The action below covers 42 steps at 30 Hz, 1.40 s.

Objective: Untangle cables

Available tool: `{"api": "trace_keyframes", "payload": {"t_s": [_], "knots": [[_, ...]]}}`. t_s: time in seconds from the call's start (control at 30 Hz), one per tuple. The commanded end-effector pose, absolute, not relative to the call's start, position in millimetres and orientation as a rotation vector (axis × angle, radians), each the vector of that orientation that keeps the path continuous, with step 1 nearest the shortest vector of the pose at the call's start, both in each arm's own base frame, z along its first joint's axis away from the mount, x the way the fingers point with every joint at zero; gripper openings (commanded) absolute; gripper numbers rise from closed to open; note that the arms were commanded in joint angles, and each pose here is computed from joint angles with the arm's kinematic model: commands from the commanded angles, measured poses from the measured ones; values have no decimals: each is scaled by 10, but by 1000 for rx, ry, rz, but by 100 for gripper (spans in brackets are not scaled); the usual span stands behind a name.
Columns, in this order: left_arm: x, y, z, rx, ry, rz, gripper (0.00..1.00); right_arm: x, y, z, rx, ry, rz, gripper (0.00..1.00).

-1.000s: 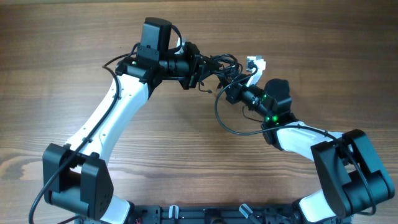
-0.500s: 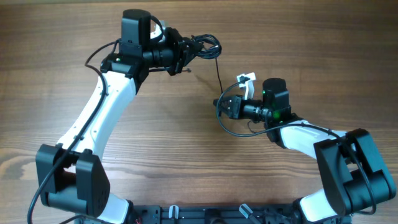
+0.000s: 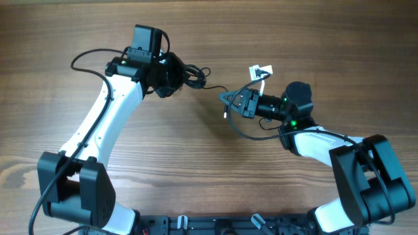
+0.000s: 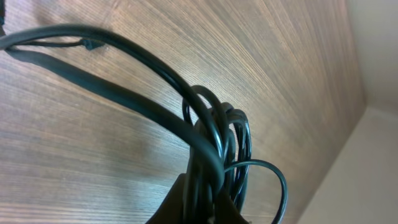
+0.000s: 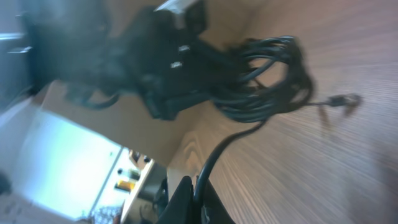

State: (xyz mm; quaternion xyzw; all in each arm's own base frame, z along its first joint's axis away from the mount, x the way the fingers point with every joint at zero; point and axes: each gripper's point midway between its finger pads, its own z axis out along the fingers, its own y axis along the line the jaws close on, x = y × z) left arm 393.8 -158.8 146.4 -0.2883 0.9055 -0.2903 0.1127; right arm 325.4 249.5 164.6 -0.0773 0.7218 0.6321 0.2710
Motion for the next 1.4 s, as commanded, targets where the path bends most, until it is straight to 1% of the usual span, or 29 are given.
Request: {"api": "trace_keyframes", "payload": {"t_s": [0.0,0.17,0.33,0.53,0.73,0.9,0.93,1.0,1.03,1.07,1.1,1.13,1.17,1.2,1.27,1.37], "knots": [[3830,-1904,1737,-495,2673,-1081,4,3449,2419,1525,-48,1982,1625,4],[3820,-2151,2022,-357,2597,-1351,4,3433,2380,1246,42,2109,1583,4],[4107,-1959,2195,-613,2476,-1439,4,3281,2333,873,112,2294,1537,4],[4283,-1617,2229,-811,2400,-1451,4,3090,2273,581,166,2454,1492,4],[4389,-1333,2239,-918,2341,-1439,4,2939,2226,414,240,2566,1473,4],[4420,-1231,2239,-946,2322,-1431,4,2802,2157,252,312,2669,1421,4],[4420,-1230,2238,-959,2320,-1434,4,2773,2132,208,339,2695,1399,6],[4430,-1219,2231,-976,2315,-1426,4,2719,2096,143,380,2736,1369,13],[4437,-1208,2224,-981,2313,-1416,4,2698,2090,130,389,2748,1367,20],[4445,-1196,2214,-987,2311,-1404,4,2681,2085,119,396,2757,1365,34],[4445,-1194,2207,-990,2312,-1397,4,2672,2082,114,401,2762,1364,43],[4445,-1194,2204,-992,2313,-1394,4,2667,2081,111,402,2764,1363,70],[4435,-1212,2198,-991,2319,-1395,4,2660,2079,107,406,2769,1362,89],[4430,-1227,2197,-987,2322,-1396,4,2654,2077,103,409,2772,1361,100],[4400,-1307,2191,-948,2343,-1396,4,2630,2070,89,421,2785,1358,100],[4303,-1474,2146,-802,2408,-1367,4,2619,2072,91,423,2790,1363,100]]}}
